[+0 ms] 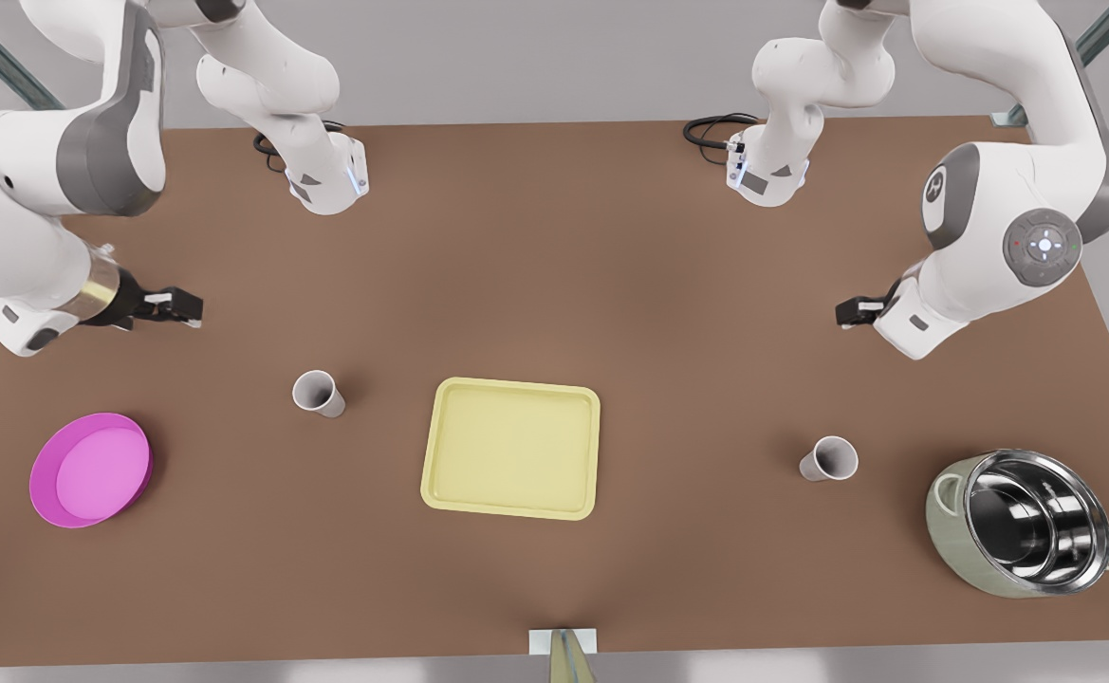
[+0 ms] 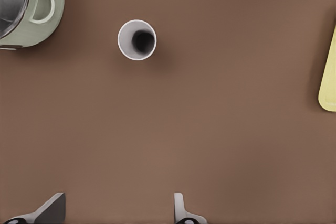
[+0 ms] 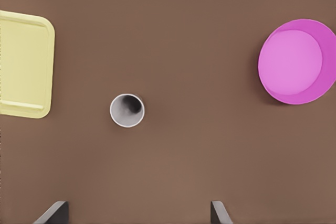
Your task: Use both arms to respectively pick up the white IKEA cups from the middle-left and middle-right positions, then place the white IKEA cups onto the middle-middle tray, ensuring that the cups remain upright and do not tip over
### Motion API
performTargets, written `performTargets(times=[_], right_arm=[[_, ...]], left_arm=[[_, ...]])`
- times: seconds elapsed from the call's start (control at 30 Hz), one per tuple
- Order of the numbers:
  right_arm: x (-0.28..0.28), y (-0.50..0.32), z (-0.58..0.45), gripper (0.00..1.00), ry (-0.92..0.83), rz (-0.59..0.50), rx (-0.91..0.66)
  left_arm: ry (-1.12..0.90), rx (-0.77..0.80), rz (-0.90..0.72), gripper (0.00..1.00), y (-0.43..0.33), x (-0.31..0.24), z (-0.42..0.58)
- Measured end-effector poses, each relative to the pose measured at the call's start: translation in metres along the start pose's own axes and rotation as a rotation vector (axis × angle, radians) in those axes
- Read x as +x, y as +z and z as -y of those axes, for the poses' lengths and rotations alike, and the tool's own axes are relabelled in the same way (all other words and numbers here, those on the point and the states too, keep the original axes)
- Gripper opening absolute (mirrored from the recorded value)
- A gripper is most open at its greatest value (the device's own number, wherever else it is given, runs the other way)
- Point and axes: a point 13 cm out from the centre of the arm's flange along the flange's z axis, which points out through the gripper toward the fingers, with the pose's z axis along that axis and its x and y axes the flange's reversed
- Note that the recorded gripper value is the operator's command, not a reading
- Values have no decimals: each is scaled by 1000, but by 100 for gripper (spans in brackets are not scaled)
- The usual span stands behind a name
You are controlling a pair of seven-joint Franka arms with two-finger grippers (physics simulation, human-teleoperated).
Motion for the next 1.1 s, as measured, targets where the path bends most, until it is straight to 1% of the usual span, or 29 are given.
performTargets(times=[0.17,0.27,0.33,0.43,0.6,0.73,0.9,1.1], right_arm=[[-1,3,-13,100,-2,-2,-28],[-8,20,-14,100,1,-33,-37],[-15,34,-15,100,3,-53,-40],[-27,55,-16,100,5,-71,-43],[-35,97,-18,100,8,-94,-45],[-41,131,-21,100,7,-91,-45],[-50,165,-28,100,1,-68,-46],[-69,234,-36,100,-9,-54,-52]], left_arm=[[-8,-3,-17,100,11,-8,1],[-50,-15,-49,100,54,-79,-13],[-84,-6,-59,100,96,-117,-33],[-99,4,-33,100,139,-151,-44],[-101,11,40,100,167,-184,-49],[-118,17,43,100,198,-193,-62],[-123,16,5,100,245,-187,-69],[-123,17,-11,100,269,-184,-71]])
